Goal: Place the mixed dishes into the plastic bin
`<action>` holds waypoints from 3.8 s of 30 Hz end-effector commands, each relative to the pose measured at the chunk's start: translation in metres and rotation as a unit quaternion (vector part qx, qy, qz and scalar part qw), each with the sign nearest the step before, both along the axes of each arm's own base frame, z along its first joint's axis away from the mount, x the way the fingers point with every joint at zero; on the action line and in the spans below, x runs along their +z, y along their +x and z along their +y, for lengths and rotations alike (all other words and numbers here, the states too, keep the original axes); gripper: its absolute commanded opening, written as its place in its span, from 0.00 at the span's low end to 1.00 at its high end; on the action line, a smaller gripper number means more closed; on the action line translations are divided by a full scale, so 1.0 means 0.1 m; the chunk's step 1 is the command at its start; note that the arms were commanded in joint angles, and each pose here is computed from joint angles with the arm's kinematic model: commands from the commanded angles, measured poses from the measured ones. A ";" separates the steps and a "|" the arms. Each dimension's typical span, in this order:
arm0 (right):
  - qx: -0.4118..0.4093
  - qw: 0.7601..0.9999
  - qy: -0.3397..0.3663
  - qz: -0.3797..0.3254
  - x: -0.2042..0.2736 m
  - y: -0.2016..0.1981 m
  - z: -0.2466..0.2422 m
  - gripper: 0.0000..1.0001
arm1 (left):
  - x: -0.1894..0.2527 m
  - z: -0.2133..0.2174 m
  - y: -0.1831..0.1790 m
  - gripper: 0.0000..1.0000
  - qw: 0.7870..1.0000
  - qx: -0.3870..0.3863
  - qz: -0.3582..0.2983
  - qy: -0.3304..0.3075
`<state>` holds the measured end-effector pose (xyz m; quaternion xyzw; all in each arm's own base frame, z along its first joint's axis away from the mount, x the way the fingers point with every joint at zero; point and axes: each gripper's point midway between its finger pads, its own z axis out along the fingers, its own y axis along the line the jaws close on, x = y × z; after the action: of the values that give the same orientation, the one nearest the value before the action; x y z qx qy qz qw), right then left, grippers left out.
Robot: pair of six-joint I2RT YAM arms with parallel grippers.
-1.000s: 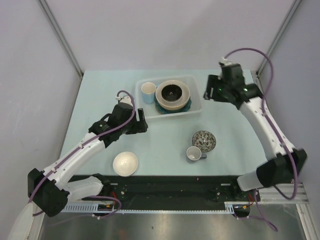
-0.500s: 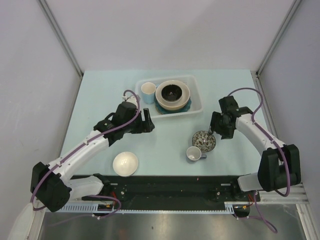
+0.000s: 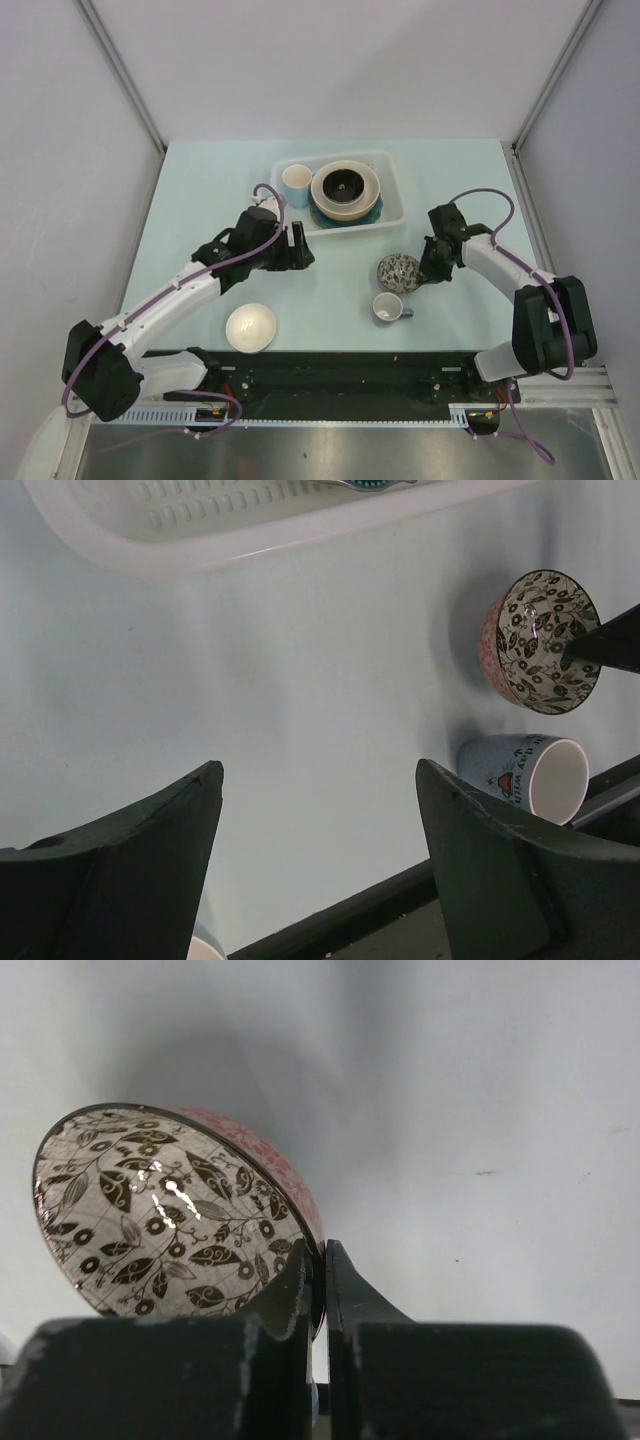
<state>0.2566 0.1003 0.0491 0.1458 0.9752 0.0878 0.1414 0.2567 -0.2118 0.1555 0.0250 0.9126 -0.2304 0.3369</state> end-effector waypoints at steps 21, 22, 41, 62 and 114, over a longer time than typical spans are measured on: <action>0.159 0.971 0.043 -0.172 1.05 0.24 1.38 0.00 | -0.01 -0.29 0.00 0.87 0.999 -0.031 0.007 -0.034; 0.161 0.971 0.042 -0.169 1.04 0.24 1.40 0.00 | -0.01 -0.30 0.01 0.87 0.999 -0.029 0.005 -0.030; 0.200 0.962 0.078 -0.170 1.09 0.18 1.88 0.00 | -0.13 -0.63 0.03 0.75 0.996 -0.080 0.023 -0.003; 0.194 0.942 0.034 -0.270 1.97 0.92 1.74 0.00 | 1.21 0.05 0.38 0.86 0.983 0.074 -0.168 0.004; 0.154 0.965 0.032 -0.212 1.37 2.36 1.43 0.57 | 0.06 0.71 0.13 0.88 0.991 0.120 0.007 0.056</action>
<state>0.4954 0.2426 0.1500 -0.0195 0.9472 0.1436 0.2862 0.2739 -0.1627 0.1772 -0.0498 0.9133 -0.1502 0.3752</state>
